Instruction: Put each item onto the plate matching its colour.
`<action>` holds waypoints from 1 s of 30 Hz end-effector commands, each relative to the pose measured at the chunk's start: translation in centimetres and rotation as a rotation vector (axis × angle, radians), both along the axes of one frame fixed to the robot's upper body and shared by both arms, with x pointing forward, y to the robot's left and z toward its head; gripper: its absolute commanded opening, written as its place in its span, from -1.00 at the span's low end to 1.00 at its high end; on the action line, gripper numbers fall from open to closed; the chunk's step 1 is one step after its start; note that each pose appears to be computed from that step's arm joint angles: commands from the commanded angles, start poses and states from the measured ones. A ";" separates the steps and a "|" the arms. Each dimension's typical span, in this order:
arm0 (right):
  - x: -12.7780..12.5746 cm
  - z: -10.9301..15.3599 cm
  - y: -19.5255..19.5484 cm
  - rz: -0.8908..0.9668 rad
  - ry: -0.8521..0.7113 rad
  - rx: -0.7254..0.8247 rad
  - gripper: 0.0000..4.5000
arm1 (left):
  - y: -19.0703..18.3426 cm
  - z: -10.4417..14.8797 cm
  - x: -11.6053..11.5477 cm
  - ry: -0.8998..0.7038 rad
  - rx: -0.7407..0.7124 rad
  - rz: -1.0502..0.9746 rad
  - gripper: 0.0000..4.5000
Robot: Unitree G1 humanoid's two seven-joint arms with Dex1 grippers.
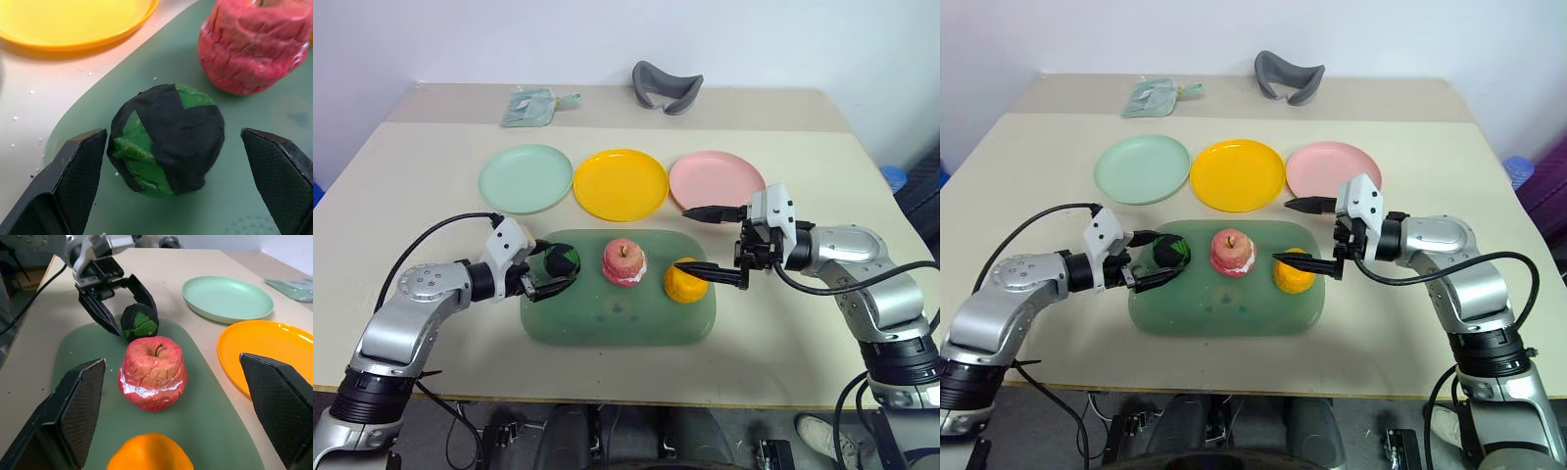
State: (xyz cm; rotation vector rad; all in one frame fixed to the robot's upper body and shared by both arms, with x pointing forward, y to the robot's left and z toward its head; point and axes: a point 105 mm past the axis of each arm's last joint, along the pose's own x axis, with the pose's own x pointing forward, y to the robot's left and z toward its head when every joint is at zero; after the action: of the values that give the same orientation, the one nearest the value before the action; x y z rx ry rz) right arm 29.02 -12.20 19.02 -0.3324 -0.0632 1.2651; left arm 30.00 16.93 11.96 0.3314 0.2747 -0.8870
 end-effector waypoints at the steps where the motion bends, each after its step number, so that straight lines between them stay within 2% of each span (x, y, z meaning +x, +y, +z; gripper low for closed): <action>1: 0.1 1.1 0.0 0.004 -0.058 0.011 1.00 | -0.3 0.7 0.6 -0.055 0.000 0.007 0.62; 4: 0.1 1.1 -0.2 -0.005 -0.060 0.014 1.00 | -0.4 0.8 1.0 -0.074 -0.011 0.028 0.01; 7: 0.1 1.0 -0.3 -0.010 -0.061 0.015 1.00 | -0.2 0.9 1.3 -0.081 -0.026 0.056 0.01; 11: 0.1 1.1 -0.1 -0.017 -0.069 0.021 1.00 | 0.4 2.6 2.8 -0.148 -0.080 0.136 0.01; 15: 0.4 1.5 0.0 -0.029 -0.087 0.032 1.00 | 1.7 5.4 6.3 -0.251 -0.150 0.347 0.01; 17: 0.7 1.9 0.0 -0.043 -0.109 0.040 1.00 | 2.6 7.0 8.8 -0.277 -0.214 0.500 0.01; 19: 0.9 2.1 0.0 -0.051 -0.119 0.047 1.00 | 3.1 7.8 10.3 -0.286 -0.249 0.592 0.01; 25: 1.4 2.4 0.0 -0.084 -0.139 0.059 1.00 | 4.6 7.4 13.1 -0.293 -0.246 0.794 0.01; 30: 3.4 2.9 -0.3 -0.228 -0.181 0.086 1.00 | 4.1 6.0 14.2 -0.273 -0.254 0.838 0.01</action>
State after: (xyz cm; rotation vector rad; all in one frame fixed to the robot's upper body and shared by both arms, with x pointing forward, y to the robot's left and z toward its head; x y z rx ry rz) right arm 32.13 -12.21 20.20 -0.3554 -0.1606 1.0514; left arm 43.88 20.81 15.70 0.0617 0.1081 -0.0625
